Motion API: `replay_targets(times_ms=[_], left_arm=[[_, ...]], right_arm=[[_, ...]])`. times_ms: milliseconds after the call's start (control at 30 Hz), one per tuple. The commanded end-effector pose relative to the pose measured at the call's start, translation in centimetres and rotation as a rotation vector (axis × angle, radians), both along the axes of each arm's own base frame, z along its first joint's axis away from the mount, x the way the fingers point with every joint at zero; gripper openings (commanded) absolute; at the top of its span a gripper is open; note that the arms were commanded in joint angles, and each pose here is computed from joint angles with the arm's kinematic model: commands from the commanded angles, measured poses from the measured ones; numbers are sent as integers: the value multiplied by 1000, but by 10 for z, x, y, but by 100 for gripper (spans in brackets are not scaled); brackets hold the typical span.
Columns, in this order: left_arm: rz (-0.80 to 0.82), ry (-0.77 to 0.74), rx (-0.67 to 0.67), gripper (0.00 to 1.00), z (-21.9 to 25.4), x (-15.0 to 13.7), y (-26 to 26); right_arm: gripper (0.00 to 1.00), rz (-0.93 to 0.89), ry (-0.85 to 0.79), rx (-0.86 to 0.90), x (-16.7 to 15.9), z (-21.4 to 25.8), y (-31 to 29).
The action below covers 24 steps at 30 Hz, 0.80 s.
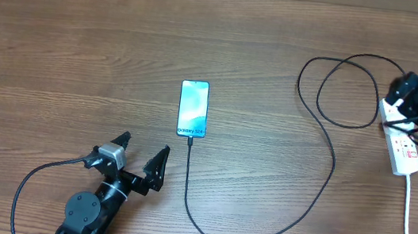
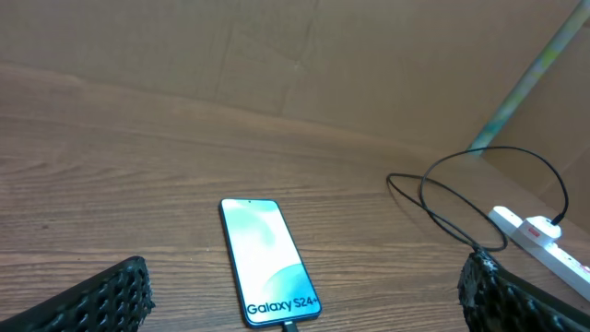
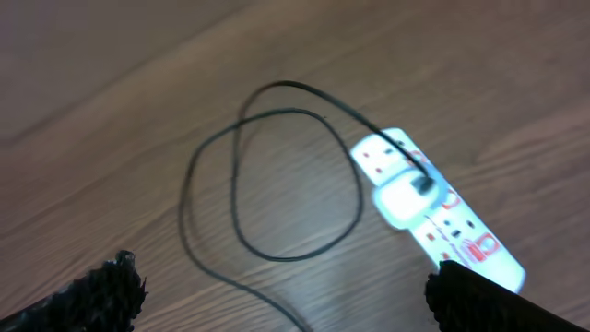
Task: Plug charger to phone and switch on socket
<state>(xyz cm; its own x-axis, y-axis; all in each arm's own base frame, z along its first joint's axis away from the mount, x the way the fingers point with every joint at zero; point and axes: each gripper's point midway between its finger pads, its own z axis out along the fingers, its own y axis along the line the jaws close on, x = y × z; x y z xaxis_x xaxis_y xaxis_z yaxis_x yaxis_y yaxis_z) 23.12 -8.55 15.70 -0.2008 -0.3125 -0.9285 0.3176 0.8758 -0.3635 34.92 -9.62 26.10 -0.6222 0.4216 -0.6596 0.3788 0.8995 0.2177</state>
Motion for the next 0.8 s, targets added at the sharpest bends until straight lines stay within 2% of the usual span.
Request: replay_targets(times_ms=[0,100,200,233,267,300,500,767], left_arm=[[13,-3,-4,99,0,0,3],[13,-3,-4,100,0,0,3],[13,-3,-4,100,0,0,3],[13,-3,-4,100,0,0,3],[13,-3,-4,100,0,0,3],[13,-3,-4,100,0,0,3],[13,-3,-4,100,0,0,3],[13,-3,-4,100,0,0,3]], right_arm=[[100,71,-54,-19,-1,18,27],[100,150,-70,-33,2,24,56],[99,108,-54,-145,2,25,55],[86,101,-50,-171,2,26,56],[82,106,-49,-187,2,26,60],[100,125,-50,-188,3,26,67],[100,255,19,-179,-8,10,106],[100,359,-25,-97,8,-40,136]])
